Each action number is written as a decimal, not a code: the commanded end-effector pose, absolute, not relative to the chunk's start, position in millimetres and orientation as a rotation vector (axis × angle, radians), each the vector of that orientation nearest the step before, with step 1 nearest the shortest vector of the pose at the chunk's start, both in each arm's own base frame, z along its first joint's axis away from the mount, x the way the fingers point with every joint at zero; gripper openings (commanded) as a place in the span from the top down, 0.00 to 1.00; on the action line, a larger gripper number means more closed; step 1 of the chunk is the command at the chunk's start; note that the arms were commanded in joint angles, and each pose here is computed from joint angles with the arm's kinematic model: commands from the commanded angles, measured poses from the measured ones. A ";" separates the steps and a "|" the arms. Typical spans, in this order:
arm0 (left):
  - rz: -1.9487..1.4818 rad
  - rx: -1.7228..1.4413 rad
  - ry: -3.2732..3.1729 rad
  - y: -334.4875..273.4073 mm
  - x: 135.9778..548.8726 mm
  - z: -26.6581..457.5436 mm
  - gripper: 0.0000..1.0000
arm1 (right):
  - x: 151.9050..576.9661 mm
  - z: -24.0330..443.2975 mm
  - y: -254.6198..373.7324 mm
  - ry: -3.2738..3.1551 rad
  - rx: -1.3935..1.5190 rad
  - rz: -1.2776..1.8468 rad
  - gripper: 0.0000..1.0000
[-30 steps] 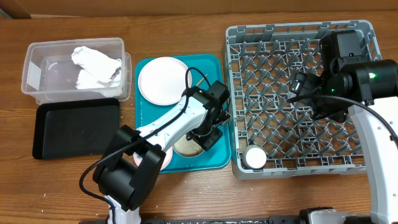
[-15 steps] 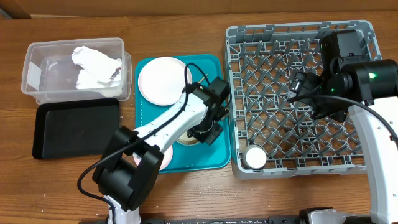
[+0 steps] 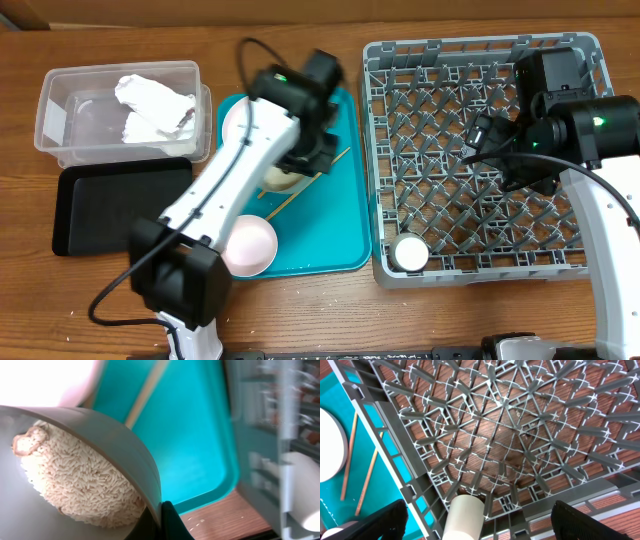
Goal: Sort waste into correct bins and load items into the dishwasher
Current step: 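Grasp the white rice bowl with the left gripper and lift it, then tip the bowl over the black tray to pour out the rice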
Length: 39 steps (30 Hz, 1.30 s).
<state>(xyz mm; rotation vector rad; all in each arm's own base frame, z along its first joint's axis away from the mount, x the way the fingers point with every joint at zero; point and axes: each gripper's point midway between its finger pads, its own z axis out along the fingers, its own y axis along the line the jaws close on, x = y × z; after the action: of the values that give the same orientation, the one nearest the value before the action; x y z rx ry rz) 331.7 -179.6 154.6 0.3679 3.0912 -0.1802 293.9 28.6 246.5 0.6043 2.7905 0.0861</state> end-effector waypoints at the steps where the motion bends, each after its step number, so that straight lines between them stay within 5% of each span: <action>1: -0.246 0.102 3.062 -138.1 342.9 183.1 0.96 | 296.9 260.1 27.8 2.739 0.588 0.103 0.07; 25: -1.353 -0.546 2.377 69.8 344.8 189.9 0.96 | 303.9 262.8 28.7 2.710 0.583 0.117 0.07; 39: -1.786 -0.839 1.815 121.6 365.9 171.7 0.96 | 306.1 262.2 28.9 2.707 0.583 0.118 0.07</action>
<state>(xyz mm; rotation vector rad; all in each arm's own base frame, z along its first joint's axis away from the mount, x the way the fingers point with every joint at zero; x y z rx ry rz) 360.6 115.7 157.5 -0.7666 2.0295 -1.5855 304.1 29.8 249.8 0.5933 2.7497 0.1047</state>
